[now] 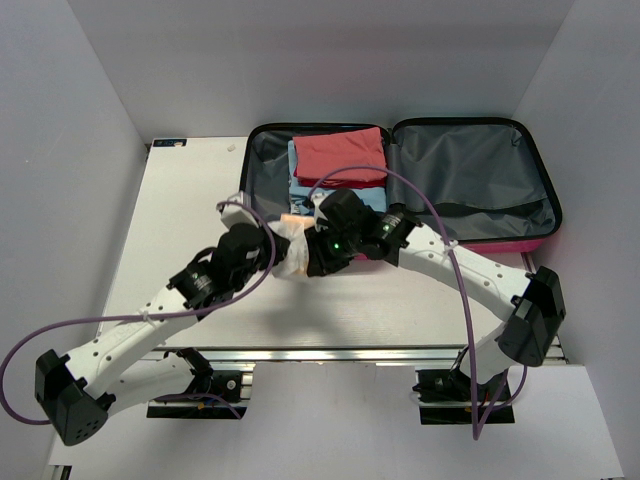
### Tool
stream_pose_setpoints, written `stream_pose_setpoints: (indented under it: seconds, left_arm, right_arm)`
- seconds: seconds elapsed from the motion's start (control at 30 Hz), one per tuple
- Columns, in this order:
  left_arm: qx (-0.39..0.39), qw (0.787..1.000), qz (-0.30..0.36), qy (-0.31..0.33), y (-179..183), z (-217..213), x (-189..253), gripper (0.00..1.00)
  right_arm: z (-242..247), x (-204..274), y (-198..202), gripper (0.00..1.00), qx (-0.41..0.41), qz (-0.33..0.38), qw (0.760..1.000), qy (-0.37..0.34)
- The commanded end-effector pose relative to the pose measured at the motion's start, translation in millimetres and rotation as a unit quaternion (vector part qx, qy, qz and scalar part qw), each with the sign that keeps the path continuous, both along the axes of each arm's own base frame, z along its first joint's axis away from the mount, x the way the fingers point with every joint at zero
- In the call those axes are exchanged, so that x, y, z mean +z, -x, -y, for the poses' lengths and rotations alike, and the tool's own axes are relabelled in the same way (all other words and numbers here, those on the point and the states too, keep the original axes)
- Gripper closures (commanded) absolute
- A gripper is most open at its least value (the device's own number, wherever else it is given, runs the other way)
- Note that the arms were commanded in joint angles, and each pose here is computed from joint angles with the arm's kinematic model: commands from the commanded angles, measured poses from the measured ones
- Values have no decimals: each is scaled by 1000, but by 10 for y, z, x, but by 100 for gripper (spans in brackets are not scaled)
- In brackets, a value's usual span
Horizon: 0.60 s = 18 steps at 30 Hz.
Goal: Pack the luggage
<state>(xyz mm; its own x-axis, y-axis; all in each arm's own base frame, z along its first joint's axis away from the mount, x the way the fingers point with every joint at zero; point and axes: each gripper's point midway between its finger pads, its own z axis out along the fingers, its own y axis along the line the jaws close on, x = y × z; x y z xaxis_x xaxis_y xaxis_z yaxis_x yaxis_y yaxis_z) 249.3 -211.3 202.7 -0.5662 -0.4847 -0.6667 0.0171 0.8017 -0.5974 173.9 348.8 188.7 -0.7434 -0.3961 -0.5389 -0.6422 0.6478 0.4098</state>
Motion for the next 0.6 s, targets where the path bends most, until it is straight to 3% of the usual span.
stream_pose_setpoints:
  seconds: [0.0, 0.13, 0.27, 0.57]
  left_arm:
    - [-62, 996, 57, 31, -76, 361, 679, 100]
    - [6, 997, 52, -48, -421, 201, 741, 100]
    - [58, 994, 52, -79, -729, -4, 778, 100]
    - [76, 992, 1, -103, -1532, -264, 175, 100]
  right_arm:
    - [-550, 702, -489, 100, -3, 112, 988, -106]
    - [-731, 1073, -917, 100, -22, 165, 979, -119]
    - [-865, 1102, -1340, 100, -31, 183, 976, -117]
    - [-1090, 659, -1962, 100, -35, 173, 977, -121]
